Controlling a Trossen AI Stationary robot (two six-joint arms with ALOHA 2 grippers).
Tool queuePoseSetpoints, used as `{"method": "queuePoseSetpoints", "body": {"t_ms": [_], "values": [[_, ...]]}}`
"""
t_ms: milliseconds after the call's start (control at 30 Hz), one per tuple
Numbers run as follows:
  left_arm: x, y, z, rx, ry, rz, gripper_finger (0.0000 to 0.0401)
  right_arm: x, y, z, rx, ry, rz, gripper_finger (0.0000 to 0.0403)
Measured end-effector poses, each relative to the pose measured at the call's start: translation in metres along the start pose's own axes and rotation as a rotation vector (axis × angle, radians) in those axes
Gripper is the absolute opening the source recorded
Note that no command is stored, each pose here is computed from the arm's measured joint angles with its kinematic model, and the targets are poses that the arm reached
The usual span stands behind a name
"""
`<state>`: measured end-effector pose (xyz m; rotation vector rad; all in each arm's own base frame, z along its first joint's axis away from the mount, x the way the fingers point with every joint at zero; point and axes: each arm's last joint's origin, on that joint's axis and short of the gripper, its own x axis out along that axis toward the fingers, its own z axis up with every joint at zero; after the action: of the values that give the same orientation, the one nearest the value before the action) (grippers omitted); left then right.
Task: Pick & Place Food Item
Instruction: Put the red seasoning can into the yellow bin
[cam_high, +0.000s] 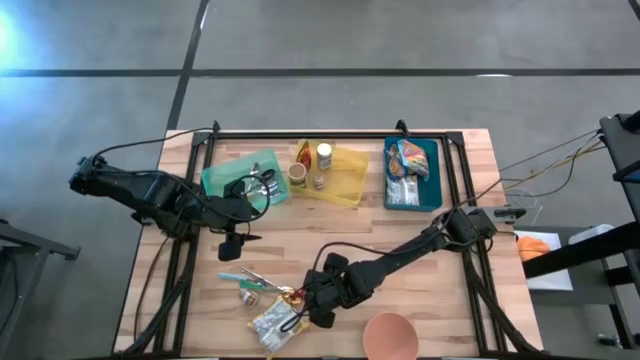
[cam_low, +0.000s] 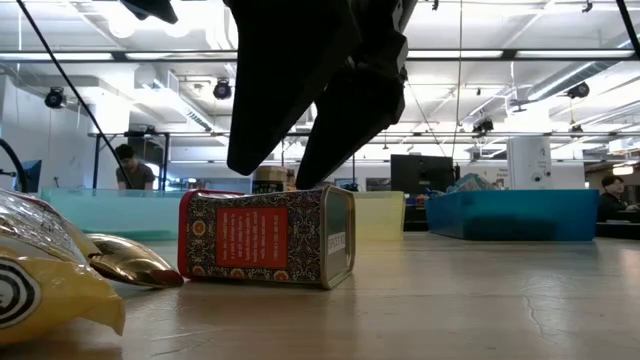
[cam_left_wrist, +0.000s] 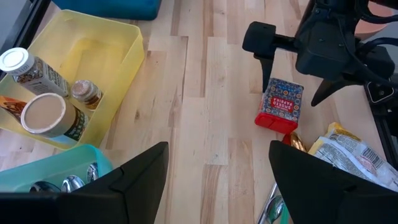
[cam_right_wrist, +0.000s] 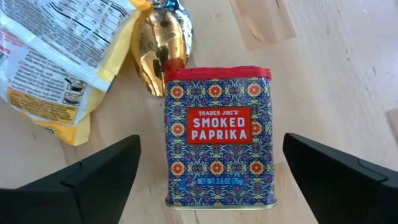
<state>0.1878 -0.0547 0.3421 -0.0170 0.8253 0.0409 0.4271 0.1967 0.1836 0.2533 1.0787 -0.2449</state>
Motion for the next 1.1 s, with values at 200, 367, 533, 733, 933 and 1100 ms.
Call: {"method": "queuePoseSetpoints", "body": {"t_ms": [200, 367, 533, 733, 933, 1100], "values": [[0.000, 0.000, 0.000, 0.000, 0.000, 0.000, 0.0282, 0.000, 0.001, -0.001, -0.011, 0.003, 0.003, 0.0396], [0.000, 0.000, 0.000, 0.000, 0.000, 0.000, 0.0282, 0.001, 0.002, -0.005, -0.043, 0.011, -0.001, 0.0396], [0.000, 0.000, 0.000, 0.000, 0.000, 0.000, 0.0282, 0.002, 0.001, -0.006, -0.044, 0.011, -0.002, 0.0396], [0.000, 0.000, 0.000, 0.000, 0.000, 0.000, 0.0282, 0.003, 0.002, -0.007, -0.062, 0.011, -0.005, 0.0396], [0.000, 0.000, 0.000, -0.002, 0.001, 0.000, 0.0282, 0.020, 0.002, -0.014, -0.075, 0.040, -0.031, 0.0396], [0.000, 0.000, 0.000, -0.002, 0.001, 0.000, 0.0282, 0.037, 0.001, -0.021, -0.084, 0.073, -0.059, 0.0396]]}}
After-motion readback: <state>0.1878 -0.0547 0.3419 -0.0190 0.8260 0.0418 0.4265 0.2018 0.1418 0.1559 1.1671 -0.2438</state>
